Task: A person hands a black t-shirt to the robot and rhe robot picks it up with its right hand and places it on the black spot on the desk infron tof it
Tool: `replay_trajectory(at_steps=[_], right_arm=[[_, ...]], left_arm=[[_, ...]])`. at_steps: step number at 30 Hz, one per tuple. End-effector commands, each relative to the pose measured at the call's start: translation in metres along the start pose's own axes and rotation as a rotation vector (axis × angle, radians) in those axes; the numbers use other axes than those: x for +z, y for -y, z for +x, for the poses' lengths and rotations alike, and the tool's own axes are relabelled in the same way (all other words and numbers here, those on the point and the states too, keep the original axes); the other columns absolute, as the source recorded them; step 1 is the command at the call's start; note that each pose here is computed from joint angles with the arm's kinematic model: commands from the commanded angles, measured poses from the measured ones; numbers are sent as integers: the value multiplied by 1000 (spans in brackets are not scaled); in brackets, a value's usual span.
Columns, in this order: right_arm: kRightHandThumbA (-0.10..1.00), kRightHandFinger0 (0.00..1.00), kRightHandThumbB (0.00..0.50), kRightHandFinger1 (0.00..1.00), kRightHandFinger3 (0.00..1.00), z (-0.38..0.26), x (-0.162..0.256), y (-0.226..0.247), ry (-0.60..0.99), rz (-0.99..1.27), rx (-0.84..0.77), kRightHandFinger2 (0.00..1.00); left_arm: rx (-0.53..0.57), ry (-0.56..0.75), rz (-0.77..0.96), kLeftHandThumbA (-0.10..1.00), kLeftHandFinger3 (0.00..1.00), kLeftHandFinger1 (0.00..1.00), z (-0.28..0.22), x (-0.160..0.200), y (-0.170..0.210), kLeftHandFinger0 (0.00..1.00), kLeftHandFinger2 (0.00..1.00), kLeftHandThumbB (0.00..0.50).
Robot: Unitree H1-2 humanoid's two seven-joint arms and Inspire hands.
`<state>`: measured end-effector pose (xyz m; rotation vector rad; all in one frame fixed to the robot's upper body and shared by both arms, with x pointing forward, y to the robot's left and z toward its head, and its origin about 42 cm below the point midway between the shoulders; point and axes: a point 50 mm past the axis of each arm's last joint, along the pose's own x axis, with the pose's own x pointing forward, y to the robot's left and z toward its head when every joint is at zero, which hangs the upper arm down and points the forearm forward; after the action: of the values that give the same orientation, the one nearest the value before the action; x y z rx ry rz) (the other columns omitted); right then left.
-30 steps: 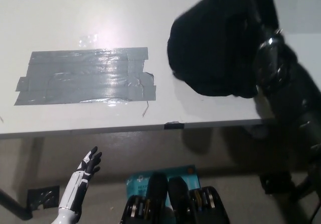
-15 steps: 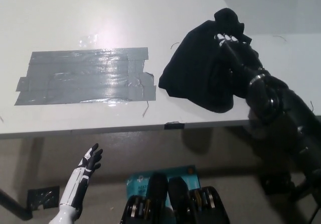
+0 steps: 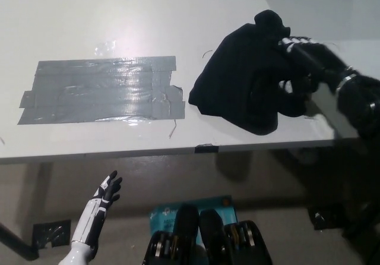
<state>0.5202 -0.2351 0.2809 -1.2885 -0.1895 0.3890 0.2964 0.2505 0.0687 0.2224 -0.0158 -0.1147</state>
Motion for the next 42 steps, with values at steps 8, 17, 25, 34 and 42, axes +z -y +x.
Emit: replay_trajectory(at_steps=[8,17,25,34,42], right_arm=[[756,1000,500,1000,1000,-166,27,190,208,52,44,1000],[915,1000,366,1000,1000,-266,63,139,517,526,-448,1000],[1000,1000,367,1000,1000,-296,106,38,626,772,-616,1000],[991,1000,255,1000,1000,-292,102,-59,433,1127,-667,1000],[1000,1000,147,1000,1000,-261,83,-154,184,1309,-442,1000]], left_arm=[[-15,47,25,1000,1000,1000,-3,10,-2,1000,1000,429],[-20,56,-8,1000,1000,1000,-3,14,8,1000,1000,460],[-29,74,5,1000,1000,1000,1,15,6,1000,1000,478],[-44,33,8,1000,1000,1000,-13,0,12,1000,1000,481],[-31,17,-2,1000,1000,1000,-22,-9,19,1000,1000,500]])
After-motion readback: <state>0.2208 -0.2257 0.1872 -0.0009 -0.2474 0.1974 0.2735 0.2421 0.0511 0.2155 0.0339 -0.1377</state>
